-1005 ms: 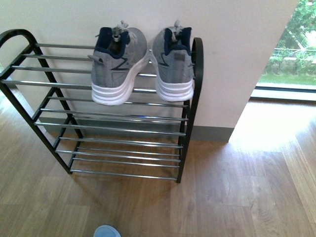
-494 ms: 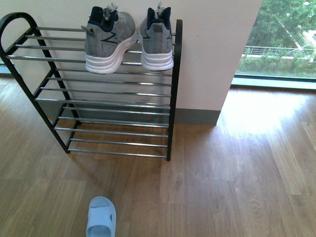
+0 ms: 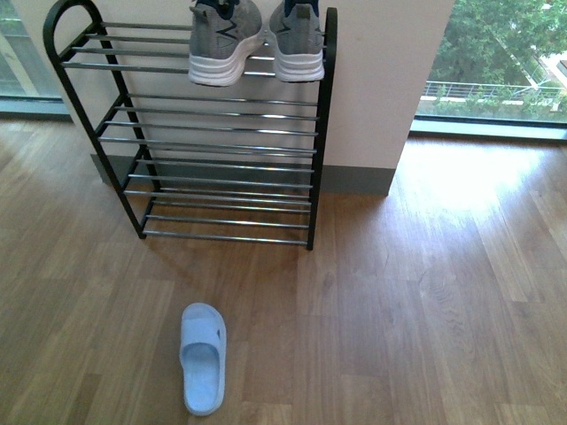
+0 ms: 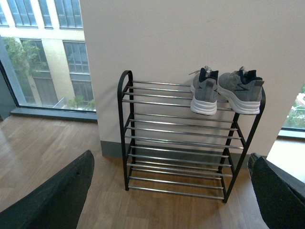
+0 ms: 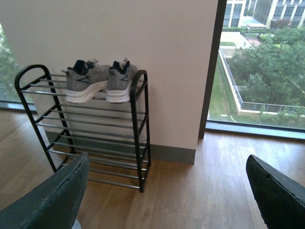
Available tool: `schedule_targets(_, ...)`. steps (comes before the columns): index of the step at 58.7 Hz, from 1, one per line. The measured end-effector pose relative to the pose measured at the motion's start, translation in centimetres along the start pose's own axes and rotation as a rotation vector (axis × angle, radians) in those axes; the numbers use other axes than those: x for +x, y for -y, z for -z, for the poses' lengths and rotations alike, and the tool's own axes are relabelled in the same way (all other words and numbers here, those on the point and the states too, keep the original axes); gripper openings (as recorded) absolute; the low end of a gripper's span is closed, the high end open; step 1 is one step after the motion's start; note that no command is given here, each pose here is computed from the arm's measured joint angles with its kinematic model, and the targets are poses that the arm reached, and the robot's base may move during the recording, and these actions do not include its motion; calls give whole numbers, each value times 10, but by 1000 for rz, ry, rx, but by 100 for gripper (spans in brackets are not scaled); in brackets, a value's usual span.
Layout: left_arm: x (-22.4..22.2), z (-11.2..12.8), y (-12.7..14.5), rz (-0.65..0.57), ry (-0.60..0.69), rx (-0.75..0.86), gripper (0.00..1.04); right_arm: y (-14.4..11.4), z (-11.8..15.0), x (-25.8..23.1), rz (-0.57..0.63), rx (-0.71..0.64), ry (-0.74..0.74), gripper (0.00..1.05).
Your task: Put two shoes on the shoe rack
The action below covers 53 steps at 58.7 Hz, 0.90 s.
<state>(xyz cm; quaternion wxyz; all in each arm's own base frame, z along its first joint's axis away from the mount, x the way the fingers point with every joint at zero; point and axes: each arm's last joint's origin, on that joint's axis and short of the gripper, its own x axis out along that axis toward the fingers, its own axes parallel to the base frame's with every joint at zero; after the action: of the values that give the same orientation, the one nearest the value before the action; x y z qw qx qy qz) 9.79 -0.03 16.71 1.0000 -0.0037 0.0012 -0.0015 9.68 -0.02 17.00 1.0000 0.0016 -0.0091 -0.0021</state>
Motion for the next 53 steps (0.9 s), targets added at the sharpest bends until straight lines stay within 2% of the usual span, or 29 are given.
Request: schedule_targets(53,0,0,0,-1,0,0,95,0,0,0,-3,0,-3,95)
